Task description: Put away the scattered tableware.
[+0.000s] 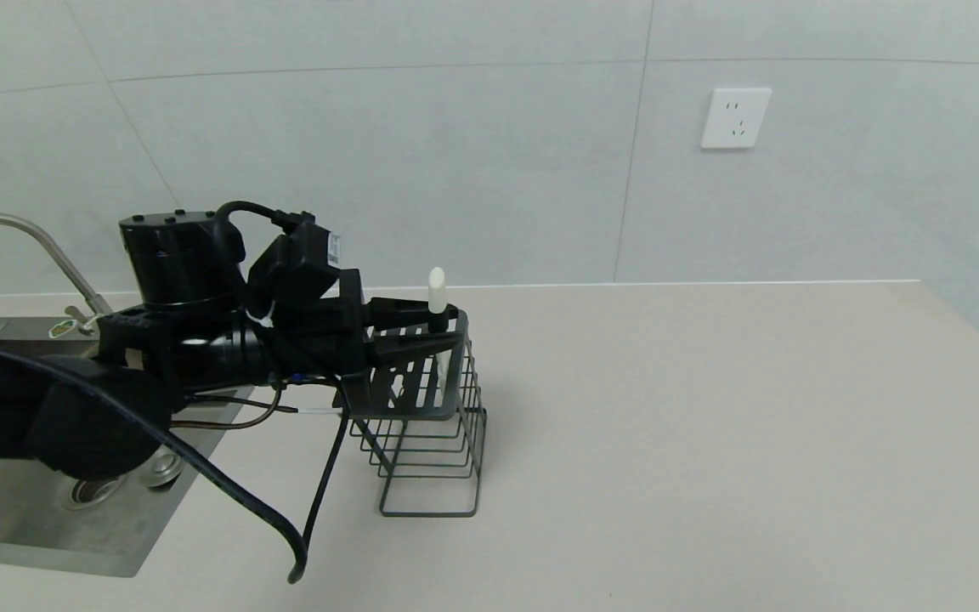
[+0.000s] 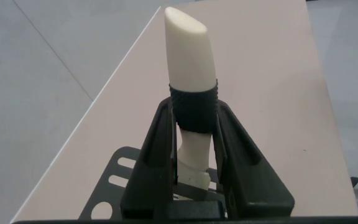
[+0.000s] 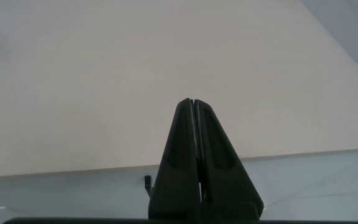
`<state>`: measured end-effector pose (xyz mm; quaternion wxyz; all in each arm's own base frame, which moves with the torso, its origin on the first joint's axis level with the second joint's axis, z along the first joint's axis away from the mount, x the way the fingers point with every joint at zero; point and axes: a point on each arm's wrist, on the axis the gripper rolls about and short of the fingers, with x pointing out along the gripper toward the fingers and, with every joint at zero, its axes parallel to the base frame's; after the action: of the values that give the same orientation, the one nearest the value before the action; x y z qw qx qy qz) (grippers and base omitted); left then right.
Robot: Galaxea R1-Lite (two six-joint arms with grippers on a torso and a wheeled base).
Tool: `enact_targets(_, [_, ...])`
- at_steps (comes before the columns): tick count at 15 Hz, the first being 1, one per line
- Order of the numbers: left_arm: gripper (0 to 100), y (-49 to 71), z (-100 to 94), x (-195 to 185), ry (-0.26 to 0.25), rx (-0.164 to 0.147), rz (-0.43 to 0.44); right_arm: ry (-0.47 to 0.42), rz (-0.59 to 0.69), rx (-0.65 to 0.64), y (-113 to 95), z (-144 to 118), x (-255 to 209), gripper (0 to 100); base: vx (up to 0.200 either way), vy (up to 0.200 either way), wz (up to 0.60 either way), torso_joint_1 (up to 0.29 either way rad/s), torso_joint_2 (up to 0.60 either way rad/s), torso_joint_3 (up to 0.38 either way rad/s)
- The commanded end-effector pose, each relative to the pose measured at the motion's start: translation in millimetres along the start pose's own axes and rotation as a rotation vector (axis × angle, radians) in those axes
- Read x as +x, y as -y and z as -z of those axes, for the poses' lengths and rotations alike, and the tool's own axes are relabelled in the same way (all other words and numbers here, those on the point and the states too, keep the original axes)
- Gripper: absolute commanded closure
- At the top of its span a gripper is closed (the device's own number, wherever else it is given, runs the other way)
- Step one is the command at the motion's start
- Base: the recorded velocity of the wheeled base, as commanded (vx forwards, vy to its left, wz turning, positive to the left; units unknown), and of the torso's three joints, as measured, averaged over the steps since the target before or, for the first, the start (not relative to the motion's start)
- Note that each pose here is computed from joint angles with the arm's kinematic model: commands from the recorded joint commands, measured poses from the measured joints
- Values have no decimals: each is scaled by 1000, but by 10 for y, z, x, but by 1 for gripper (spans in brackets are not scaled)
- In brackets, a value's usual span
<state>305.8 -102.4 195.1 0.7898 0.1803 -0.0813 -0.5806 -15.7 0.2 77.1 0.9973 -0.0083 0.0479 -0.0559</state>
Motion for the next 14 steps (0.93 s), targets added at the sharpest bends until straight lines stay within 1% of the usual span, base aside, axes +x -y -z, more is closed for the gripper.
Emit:
enact_targets(1, [100, -1, 20, 2, -3, -5, 0, 0, -1, 0, 0, 0, 0, 100, 0, 0, 0, 0, 0, 0])
enact_targets(5, [100, 3, 47, -6, -18, -12, -16, 0, 1, 0, 0, 0, 0, 100, 0, 0, 0, 0, 0, 0])
enact_targets(8, [100, 2, 99, 11, -26, -25, -13, 0, -1, 0, 0, 0, 0, 100, 0, 0, 0, 0, 0, 0])
enact_targets(14, [100, 4, 153, 4, -37, -40, -15, 0, -1, 0, 0, 0, 0, 100, 0, 0, 0, 0, 0, 0])
